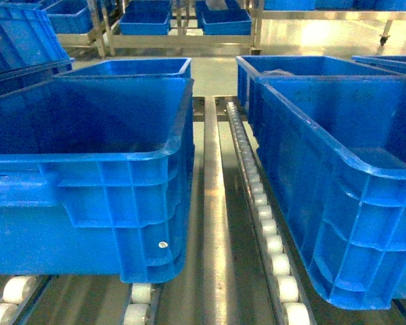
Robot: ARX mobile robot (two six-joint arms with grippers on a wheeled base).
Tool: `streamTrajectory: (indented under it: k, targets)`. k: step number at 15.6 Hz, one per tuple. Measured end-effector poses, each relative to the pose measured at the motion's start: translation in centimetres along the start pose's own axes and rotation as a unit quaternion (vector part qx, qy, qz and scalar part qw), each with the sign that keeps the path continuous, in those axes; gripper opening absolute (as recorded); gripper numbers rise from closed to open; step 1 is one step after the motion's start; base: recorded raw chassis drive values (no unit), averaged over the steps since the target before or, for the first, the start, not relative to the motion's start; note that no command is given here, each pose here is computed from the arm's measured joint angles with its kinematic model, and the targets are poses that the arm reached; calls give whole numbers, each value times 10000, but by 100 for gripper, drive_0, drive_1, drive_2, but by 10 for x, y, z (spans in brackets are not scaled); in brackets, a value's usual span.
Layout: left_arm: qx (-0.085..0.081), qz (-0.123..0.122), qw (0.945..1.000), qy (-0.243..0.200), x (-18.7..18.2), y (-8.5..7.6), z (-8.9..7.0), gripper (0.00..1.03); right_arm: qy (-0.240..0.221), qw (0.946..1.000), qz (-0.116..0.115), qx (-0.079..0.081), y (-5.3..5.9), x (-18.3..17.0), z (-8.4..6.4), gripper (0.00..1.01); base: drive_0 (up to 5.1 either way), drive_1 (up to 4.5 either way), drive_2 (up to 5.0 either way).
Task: Sort blue parts and orange caps into right shelf containers
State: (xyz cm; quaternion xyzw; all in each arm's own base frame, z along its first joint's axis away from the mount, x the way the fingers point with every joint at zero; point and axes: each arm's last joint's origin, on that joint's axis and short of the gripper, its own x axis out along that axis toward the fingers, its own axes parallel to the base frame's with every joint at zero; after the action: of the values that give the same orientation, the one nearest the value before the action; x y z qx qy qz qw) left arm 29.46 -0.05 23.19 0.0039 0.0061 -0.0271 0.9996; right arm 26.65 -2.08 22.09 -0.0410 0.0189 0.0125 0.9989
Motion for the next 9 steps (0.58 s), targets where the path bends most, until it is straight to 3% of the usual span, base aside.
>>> streamTrajectory:
  k: [1,6,8,9]
  targets:
    - [-153,94,9982,573,31,2,-17,41,427,9991,-48,53,1,24,-12,44,0,0,0]
    - [-277,93,9965,777,52,-2,-25,42,503,9985,-188,53,2,50,-13,44,0,0,0]
    - [-370,-170,9984,403,51,-7,-10,68,303,9981,-545,-2,6,58,-3,70,0,0,0]
    - [-377,-243,9985,310,46,-8,-6,82,479,9971,-584,-67,9,58,-6,85,0,0,0]
